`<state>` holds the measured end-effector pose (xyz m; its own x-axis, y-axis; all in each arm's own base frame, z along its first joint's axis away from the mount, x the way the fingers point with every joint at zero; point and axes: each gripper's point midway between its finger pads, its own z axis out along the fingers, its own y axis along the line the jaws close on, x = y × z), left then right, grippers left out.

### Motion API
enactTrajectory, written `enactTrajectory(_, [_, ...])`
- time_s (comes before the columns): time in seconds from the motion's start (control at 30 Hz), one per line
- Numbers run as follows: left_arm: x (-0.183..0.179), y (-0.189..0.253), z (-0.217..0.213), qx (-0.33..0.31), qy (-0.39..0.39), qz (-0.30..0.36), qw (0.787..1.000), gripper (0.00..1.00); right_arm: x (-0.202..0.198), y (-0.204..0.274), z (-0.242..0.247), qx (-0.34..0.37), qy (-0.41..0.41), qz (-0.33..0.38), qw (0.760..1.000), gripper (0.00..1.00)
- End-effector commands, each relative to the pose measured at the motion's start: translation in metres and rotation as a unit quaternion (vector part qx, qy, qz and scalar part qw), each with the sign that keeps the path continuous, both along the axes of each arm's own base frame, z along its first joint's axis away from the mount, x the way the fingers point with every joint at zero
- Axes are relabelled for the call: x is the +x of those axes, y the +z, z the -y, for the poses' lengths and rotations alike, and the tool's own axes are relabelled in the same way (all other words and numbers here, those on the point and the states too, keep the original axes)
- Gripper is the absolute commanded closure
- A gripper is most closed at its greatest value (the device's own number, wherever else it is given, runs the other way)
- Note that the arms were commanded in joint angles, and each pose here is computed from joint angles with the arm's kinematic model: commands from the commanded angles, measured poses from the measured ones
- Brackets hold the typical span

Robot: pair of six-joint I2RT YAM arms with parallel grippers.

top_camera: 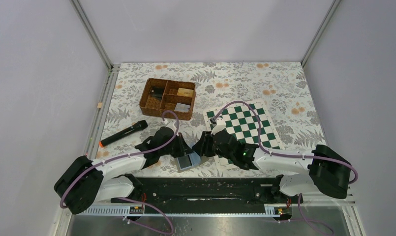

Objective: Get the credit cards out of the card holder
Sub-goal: Remove the credit card from the card holder.

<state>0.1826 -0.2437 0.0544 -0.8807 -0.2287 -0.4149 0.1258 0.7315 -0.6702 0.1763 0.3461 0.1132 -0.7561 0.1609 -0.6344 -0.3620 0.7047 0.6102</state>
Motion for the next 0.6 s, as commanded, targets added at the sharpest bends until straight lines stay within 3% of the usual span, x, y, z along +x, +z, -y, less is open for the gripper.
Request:
enactTrajectory(0.0, [0.013, 0.023, 0.023, -0.035, -0.015, 0.03, 0.999, 0.92, -0.001, 0.014, -0.002, 0.018, 0.011, 0.013, 1.0, 0.58])
enactTrajectory(0.17, [0.012, 0.018, 0.031, -0.027, -0.026, 0.018, 0.999, 0.92, -0.012, 0.017, -0.017, 0.044, 0.051, -0.004, 0.998, 0.7])
enactTrajectory(0.57, [0.01, -0.003, 0.022, 0.008, -0.006, -0.006, 1.0, 0.92, -0.009, -0.053, -0.005, -0.011, 0.004, -0.073, 0.997, 0.72])
